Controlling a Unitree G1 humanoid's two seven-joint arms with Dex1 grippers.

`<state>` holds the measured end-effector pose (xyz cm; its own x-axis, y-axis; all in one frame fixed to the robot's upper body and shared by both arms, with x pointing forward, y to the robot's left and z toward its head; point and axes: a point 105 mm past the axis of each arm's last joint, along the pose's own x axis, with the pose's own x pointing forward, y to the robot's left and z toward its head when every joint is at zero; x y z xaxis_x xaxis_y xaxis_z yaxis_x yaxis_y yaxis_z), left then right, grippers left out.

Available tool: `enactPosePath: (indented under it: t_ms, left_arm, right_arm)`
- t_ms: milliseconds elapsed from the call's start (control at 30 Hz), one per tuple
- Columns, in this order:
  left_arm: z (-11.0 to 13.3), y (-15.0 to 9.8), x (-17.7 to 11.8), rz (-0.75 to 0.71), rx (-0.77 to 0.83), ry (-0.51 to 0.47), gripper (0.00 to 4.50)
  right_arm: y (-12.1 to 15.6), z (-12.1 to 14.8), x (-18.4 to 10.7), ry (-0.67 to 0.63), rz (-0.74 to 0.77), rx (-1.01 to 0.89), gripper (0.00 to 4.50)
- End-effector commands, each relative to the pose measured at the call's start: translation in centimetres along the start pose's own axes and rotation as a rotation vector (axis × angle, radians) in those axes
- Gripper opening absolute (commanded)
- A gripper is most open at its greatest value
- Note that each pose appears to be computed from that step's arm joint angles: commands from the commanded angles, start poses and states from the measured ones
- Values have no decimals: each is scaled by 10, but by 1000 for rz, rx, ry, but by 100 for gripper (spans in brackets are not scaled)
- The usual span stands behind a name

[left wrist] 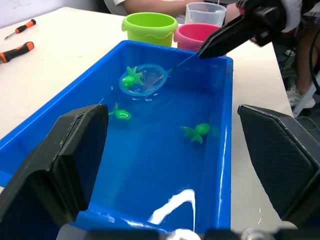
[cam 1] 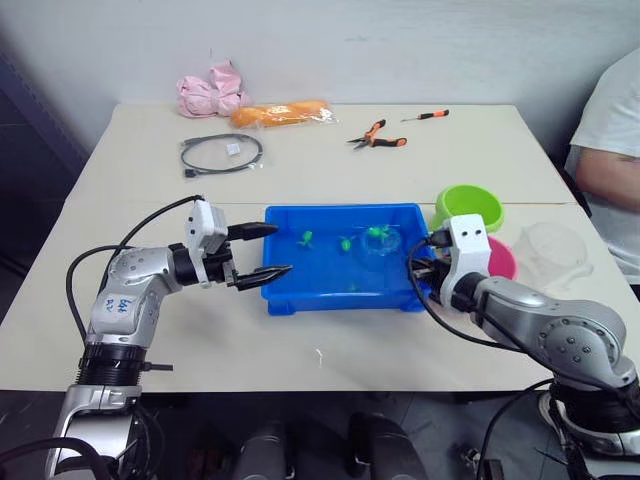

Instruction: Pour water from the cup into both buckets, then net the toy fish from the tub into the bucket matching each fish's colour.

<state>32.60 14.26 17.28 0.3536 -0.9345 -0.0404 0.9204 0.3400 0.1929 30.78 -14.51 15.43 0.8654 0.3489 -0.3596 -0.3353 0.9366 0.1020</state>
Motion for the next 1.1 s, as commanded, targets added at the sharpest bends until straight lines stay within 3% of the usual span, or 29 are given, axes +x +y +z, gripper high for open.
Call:
enactPosePath:
  t_ms: [33,200,400,633,900,1100]
  left_arm:
    - [3,-1,0,-15,28,-16,444]
    - [3,1,4,-37,30,-27,444]
    - [5,2,11,-64,35,-44,444]
    - [16,5,16,-75,36,-71,444]
    - [38,14,31,-28,60,-176,444]
    - [41,15,38,11,44,-180,444]
  right_arm:
    - [11,14,-20,-85,75,-48,0]
    - [8,21,-37,-167,110,-30,0]
    - [-1,10,-48,-158,147,46,0]
    - [-22,34,-73,-244,97,-60,0]
    - [-81,51,-82,-261,-135,-109,0]
    - [-115,60,-76,-252,-302,-196,0]
